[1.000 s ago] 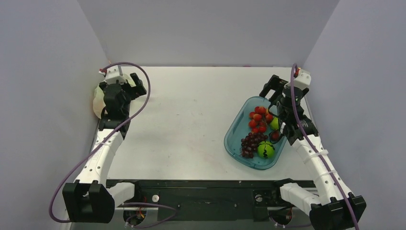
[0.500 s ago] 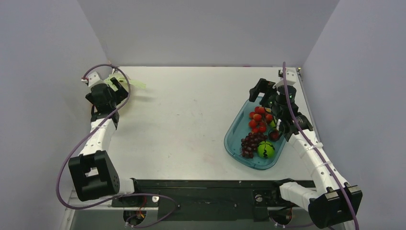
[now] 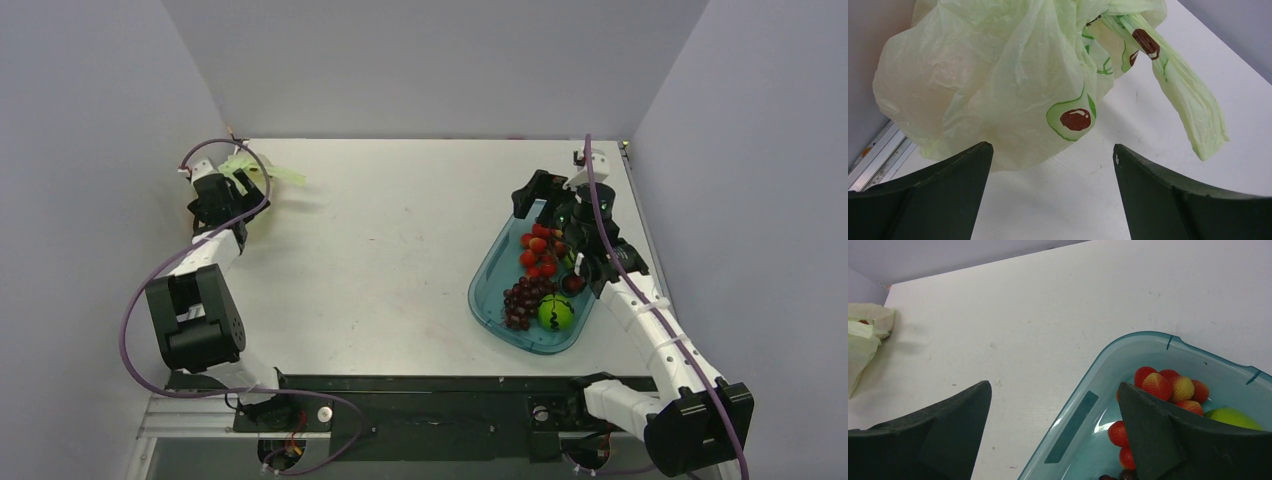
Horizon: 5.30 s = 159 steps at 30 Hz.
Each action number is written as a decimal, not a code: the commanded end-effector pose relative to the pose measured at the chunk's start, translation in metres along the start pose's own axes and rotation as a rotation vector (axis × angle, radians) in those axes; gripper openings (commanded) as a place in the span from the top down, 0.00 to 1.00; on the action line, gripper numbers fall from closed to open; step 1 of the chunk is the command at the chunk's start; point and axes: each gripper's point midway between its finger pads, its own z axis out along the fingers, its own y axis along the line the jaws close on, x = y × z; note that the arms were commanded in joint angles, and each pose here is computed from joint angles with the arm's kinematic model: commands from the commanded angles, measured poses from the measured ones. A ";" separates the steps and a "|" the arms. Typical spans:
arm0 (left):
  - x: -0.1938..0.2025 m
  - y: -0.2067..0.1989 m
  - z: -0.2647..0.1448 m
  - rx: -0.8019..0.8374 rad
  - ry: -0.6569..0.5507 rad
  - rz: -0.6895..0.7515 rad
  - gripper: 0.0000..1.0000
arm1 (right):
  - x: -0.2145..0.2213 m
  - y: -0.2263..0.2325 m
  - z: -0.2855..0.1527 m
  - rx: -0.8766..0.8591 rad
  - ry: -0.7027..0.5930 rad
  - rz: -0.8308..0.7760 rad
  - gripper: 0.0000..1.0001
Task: Take the fake fruits out of the plastic bag
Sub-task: Move the plastic bag to the center of the board, then untie the plastic bag at the center of the board.
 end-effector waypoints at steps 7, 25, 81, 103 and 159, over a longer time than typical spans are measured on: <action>-0.027 0.012 0.008 -0.070 -0.077 0.082 0.11 | -0.019 0.015 -0.002 -0.065 -0.077 0.017 0.07; -0.013 0.031 0.015 -0.177 -0.013 0.040 0.18 | -0.002 0.020 0.016 -0.104 -0.031 0.054 0.07; -0.058 -0.054 0.022 -0.035 0.015 0.036 0.49 | 0.013 0.016 0.021 -0.011 0.023 -0.026 0.08; 0.029 -0.102 0.056 0.189 0.315 0.251 0.79 | 0.017 0.028 0.027 -0.053 0.067 -0.051 0.08; 0.197 -0.191 -0.261 0.787 0.375 0.780 0.49 | 0.093 0.114 0.009 -0.357 0.323 0.158 0.07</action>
